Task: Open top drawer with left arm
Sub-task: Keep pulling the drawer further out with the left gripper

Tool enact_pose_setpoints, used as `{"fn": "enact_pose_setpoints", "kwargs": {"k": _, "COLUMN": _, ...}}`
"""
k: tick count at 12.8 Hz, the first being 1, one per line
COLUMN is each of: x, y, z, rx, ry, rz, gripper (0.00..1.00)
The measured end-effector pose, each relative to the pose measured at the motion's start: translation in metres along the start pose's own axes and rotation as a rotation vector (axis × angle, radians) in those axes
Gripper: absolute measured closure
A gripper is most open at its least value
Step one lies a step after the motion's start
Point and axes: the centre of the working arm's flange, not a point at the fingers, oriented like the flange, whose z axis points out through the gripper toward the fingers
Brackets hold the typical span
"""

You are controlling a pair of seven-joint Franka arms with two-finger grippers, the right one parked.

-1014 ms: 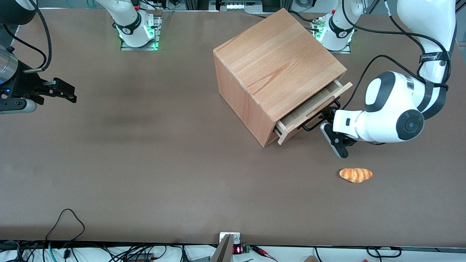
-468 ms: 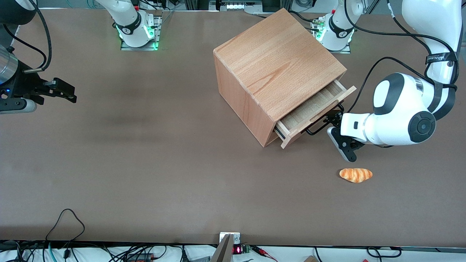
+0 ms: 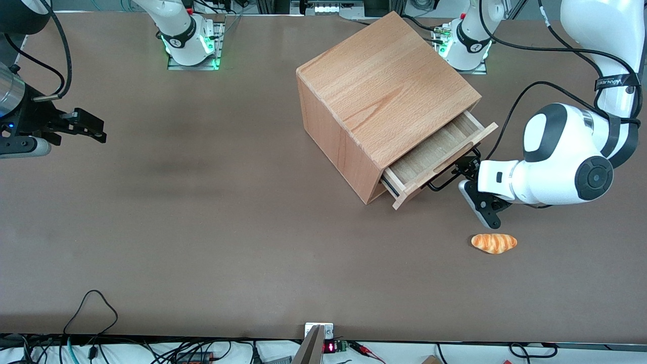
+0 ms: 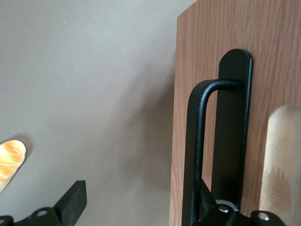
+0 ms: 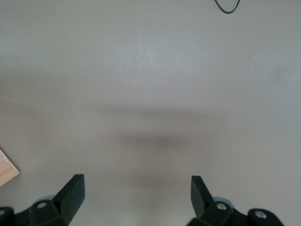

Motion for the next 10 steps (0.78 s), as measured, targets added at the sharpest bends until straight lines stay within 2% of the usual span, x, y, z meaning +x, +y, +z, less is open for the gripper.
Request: {"fn": "enact_pose_setpoints", "kwargs": {"k": 10, "x": -0.002, "y": -0.015, "z": -0.002, "rx": 0.053, "ry": 0.024, "rz": -0.011, "gripper": 0.00}}
